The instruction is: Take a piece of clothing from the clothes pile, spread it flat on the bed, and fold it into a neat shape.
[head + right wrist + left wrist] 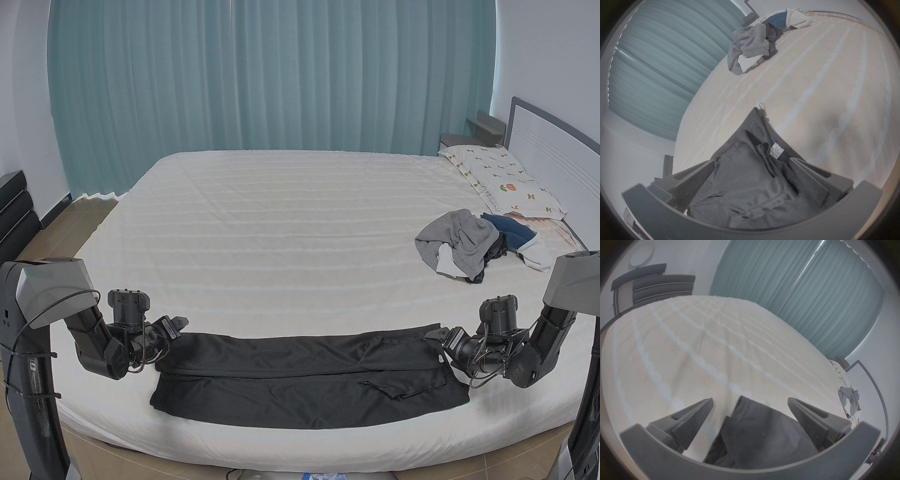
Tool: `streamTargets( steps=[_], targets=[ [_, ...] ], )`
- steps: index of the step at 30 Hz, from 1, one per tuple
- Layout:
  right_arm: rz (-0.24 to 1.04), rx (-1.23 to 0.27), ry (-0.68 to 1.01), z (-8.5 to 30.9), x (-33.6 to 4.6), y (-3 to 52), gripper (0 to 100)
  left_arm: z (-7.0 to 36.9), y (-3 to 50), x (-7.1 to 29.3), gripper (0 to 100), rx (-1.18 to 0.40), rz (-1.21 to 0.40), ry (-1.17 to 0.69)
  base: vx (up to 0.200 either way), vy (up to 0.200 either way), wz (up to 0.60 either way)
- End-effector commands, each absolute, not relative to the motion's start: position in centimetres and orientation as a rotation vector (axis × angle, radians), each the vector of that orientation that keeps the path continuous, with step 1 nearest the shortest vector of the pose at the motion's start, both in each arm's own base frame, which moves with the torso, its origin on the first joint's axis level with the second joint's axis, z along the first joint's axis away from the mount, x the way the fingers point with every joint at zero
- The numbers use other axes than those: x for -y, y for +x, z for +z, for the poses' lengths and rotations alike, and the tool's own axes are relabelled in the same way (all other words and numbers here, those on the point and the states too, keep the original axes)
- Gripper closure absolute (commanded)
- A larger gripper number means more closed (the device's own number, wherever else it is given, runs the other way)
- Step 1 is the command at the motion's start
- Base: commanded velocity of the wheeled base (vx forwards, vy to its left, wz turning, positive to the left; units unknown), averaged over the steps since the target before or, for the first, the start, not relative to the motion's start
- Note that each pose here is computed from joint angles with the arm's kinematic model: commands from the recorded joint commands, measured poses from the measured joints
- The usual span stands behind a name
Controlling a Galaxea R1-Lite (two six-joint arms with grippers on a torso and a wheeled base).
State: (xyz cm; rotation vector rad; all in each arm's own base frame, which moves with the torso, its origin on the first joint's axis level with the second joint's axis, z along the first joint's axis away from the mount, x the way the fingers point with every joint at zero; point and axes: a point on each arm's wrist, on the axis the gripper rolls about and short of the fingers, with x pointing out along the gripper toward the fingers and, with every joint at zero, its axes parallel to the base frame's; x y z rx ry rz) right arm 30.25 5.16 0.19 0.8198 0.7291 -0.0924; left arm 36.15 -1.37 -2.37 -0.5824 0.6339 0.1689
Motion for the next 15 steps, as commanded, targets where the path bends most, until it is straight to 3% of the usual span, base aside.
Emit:
streamTargets(
  steps=[1, 3, 4, 15],
  targets=[
    [-0.103, -0.709, 0.834, 0.6, -4.3, 29.7, 0, -3.7, 36.8, 1.9, 0, -0.655, 0.163, -0.577, 0.0, 0.0, 0.0],
    [-0.104, -0.712, 0.834, 0.5, -4.3, 29.6, 0, -4.0, 36.9, 1.9, 0, -0.657, 0.163, -0.577, 0.0, 0.0, 0.0],
    [-0.105, -0.716, 0.833, 0.4, -4.4, 29.5, 0, -4.1, 37.1, 1.9, 100, -0.652, 0.172, -0.576, 0.0, 0.0, 0.0],
    [-0.113, -0.73, 0.836, 0.2, -4.3, 29.2, 0, -4.2, 37.0, 0.5, 100, -0.626, 0.262, -0.641, 0.0, 0.0, 0.0]
  ],
)
